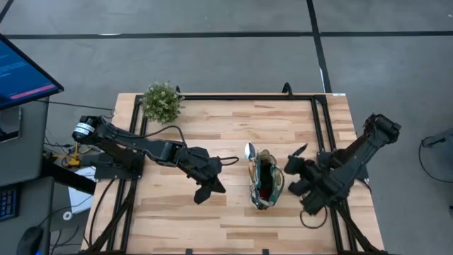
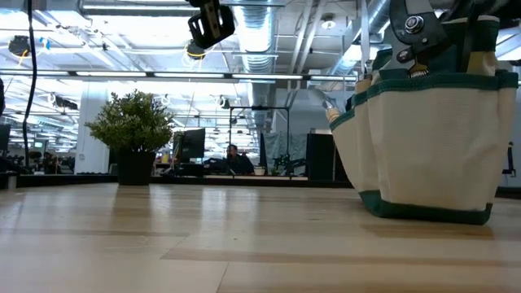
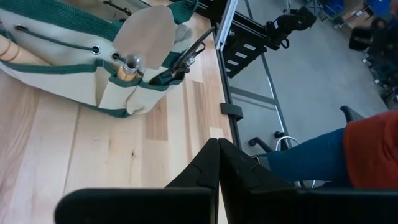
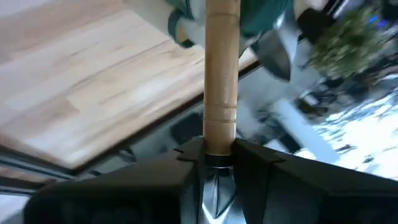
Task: Pick & Place Garden tools in Gardening bag
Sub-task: Put the yellow trowel into the yellow gardening bag
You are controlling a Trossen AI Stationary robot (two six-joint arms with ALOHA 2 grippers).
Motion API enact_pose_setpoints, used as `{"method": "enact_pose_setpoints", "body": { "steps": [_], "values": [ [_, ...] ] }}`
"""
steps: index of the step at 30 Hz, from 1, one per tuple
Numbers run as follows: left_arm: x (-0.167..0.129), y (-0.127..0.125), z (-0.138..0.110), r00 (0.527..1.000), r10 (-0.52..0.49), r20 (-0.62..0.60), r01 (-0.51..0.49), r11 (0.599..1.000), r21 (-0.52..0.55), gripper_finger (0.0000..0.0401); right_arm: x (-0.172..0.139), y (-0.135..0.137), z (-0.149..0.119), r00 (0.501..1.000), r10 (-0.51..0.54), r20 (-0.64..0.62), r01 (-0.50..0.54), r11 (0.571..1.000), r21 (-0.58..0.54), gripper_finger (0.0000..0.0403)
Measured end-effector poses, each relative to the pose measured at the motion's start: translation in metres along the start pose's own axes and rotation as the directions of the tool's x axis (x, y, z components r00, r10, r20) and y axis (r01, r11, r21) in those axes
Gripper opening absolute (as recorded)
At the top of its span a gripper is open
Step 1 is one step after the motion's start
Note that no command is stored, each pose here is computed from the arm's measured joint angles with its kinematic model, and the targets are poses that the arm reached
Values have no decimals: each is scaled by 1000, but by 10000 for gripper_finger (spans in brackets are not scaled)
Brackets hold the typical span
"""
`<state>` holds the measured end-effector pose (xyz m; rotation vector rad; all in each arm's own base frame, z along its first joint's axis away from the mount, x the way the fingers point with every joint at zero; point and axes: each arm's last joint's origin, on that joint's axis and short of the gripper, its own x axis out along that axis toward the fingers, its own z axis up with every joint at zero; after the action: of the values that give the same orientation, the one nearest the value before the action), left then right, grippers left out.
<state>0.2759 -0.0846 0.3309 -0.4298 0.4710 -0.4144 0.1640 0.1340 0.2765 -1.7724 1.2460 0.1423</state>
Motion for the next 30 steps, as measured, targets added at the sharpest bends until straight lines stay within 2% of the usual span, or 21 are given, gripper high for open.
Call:
{"method": "enact_pose_setpoints", "body": {
  "steps": [9, 12, 19, 26, 30],
  "values": [
    [0, 0, 0, 1000, 0, 0, 0, 1000, -21, 2, -19, 20, 31, 996, -78, 38, 83, 988, -128, 49],
    [0, 0, 0, 1000, 0, 0, 0, 1000, -21, 2, -20, 22, 34, 996, -82, 39, 86, 988, -128, 49],
    [0, 1, 0, 1000, 23, 12, -23, 999, -26, 2, 0, 17, 28, 998, -54, -40, 50, 993, -105, 48],
    [0, 1, 0, 1000, 24, 12, -23, 999, -29, 2, 16, 36, 30, 996, -12, -94, -7, 980, -198, 48],
    [0, 1, 0, 1000, 24, 12, -23, 999, -41, 2, 18, 44, 31, 993, -51, -106, 26, 974, -223, 48]
  ]
}}
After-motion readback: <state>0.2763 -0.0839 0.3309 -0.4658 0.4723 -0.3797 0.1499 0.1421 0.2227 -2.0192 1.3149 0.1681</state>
